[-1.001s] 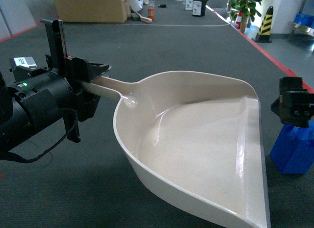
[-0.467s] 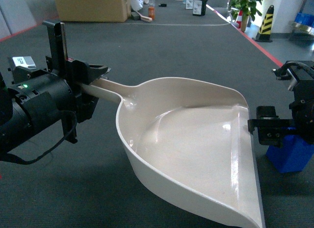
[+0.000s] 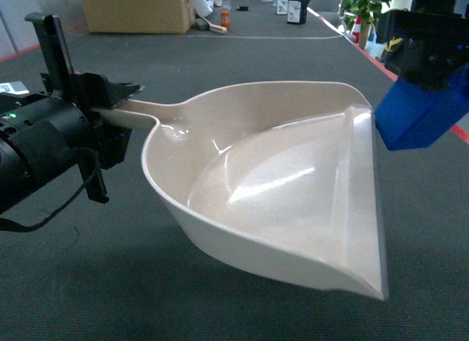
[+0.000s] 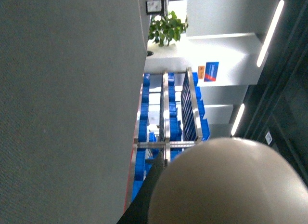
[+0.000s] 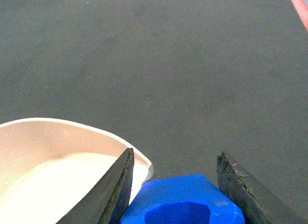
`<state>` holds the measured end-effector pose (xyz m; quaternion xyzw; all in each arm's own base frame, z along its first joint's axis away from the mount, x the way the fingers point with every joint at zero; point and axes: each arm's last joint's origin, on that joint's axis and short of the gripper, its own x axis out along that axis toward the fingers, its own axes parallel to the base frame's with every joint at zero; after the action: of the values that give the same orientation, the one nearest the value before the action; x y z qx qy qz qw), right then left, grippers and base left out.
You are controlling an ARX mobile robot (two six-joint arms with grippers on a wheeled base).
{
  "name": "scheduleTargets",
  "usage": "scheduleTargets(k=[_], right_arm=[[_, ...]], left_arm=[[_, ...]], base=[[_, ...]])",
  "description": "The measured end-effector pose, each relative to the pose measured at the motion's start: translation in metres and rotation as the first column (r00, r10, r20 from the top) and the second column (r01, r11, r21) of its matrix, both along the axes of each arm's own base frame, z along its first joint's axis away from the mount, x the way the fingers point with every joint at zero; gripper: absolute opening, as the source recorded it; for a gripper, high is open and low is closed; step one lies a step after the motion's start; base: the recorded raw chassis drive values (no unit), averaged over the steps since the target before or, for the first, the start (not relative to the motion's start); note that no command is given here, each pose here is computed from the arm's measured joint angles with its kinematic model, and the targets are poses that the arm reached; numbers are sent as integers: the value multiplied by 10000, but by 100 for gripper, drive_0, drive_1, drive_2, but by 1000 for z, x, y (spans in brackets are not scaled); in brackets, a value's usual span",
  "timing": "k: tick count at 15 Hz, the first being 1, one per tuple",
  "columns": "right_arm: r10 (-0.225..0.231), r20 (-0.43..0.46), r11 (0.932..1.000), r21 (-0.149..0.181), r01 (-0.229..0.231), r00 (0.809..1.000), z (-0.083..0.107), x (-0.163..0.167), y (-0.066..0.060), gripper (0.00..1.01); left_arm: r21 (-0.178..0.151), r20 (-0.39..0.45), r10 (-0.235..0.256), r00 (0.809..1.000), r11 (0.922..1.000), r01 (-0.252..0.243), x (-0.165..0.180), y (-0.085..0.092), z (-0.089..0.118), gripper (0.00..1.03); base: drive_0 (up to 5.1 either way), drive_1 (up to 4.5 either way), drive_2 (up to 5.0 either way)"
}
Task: Place part in tray to right shelf
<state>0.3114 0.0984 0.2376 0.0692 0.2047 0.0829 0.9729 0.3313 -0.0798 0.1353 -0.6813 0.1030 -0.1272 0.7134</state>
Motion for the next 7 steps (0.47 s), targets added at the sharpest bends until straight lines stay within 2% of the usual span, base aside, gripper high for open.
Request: scheduleTargets(k=[1,3,5,7], right_arm=[[43,-112,9992,403,-39,9999,-2,-1,7,46],[-10,-444,9960,890,50,9990,-12,0,17,46],[-365,-729,9974,586,408,9967,-22,-3,27,46],[-817,-839,9966,-113,810,9931,-24,-6,28,46]], left_arm=[[-75,-25,173,9998,9998,-174,0,2,0,13],[-47,-120,421,9990,9991,-422,1,6,-1,12],[298,-39,479,9988,9984,-478,2,8,-1,12],[396,-5,336,9994,9987,-335,1,6,-1,12]], base=[[0,0,0],[0,0,0],[0,0,0],[0,0,0]])
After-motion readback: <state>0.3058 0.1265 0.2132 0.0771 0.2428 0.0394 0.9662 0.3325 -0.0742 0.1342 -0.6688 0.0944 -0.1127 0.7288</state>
